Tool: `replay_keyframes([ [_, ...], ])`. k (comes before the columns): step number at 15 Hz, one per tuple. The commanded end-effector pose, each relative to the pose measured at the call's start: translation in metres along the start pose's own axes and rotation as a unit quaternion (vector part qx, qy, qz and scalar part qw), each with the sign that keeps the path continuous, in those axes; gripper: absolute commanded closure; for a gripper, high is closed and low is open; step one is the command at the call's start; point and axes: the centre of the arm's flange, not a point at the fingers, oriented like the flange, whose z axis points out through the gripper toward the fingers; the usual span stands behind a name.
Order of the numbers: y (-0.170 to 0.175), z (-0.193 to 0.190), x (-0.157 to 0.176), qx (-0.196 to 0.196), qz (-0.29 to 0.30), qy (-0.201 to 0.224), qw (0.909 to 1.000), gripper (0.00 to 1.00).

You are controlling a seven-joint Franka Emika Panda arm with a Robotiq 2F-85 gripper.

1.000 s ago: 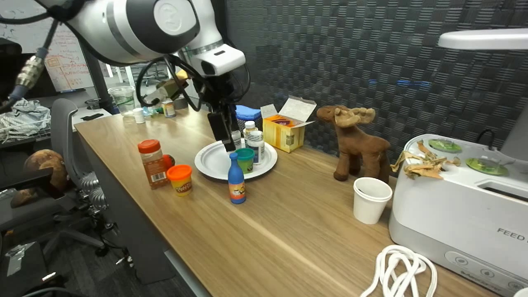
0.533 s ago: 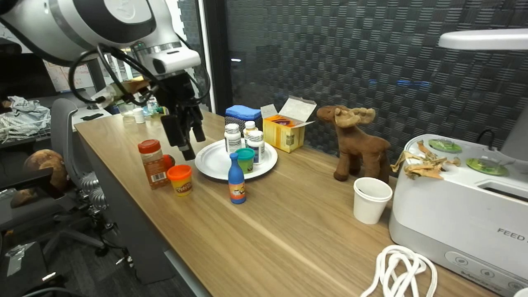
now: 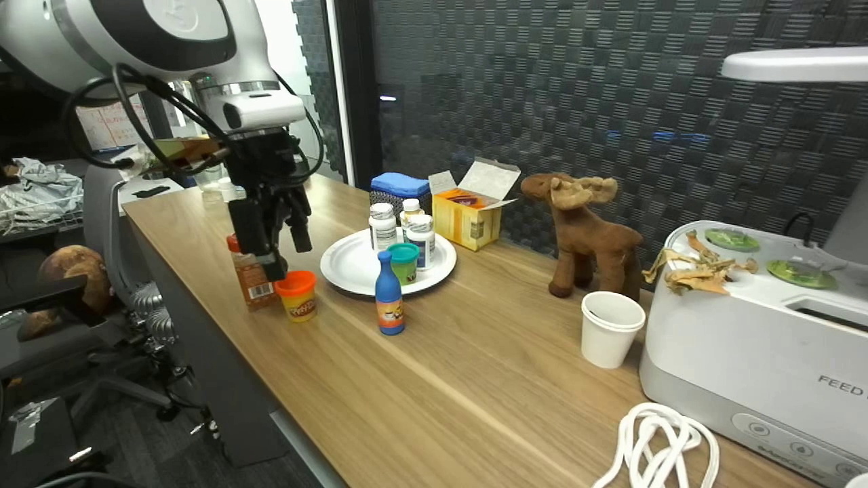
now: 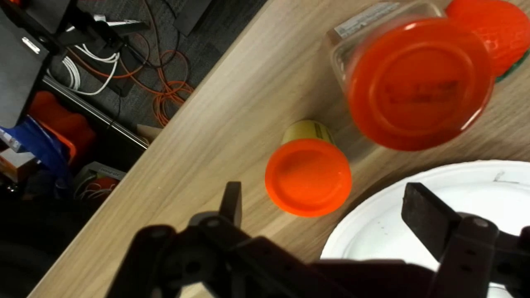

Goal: Pick up the bottles and small containers and put them on the white plate.

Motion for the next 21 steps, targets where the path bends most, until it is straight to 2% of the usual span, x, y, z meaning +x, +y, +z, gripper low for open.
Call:
replay_keyframes([
  [1,0.015,0.009,0.006,0.020,0.010,-0.015,0.9996,0.00],
  [6,0.026,0.022,0.011,0.033,0.030,-0.037,0.9983,0.00],
  [11,0.026,0.023,0.010,0.099,0.038,-0.047,0.9933,0.00],
  [13,0.025,0.023,0.012,0.113,0.052,-0.045,0.9912,0.00],
  [14,0.025,0.023,0.013,0.117,0.057,-0.043,0.9906,0.06],
  [15,0.025,0.024,0.014,0.114,0.063,-0.039,0.9907,0.18],
  [16,0.025,0.025,0.014,0.112,0.066,-0.038,0.9908,0.35],
  [18,0.027,0.026,0.015,0.100,0.081,-0.037,0.9910,0.52],
  [21,0.029,0.021,0.014,0.089,0.093,-0.038,0.9910,0.71],
])
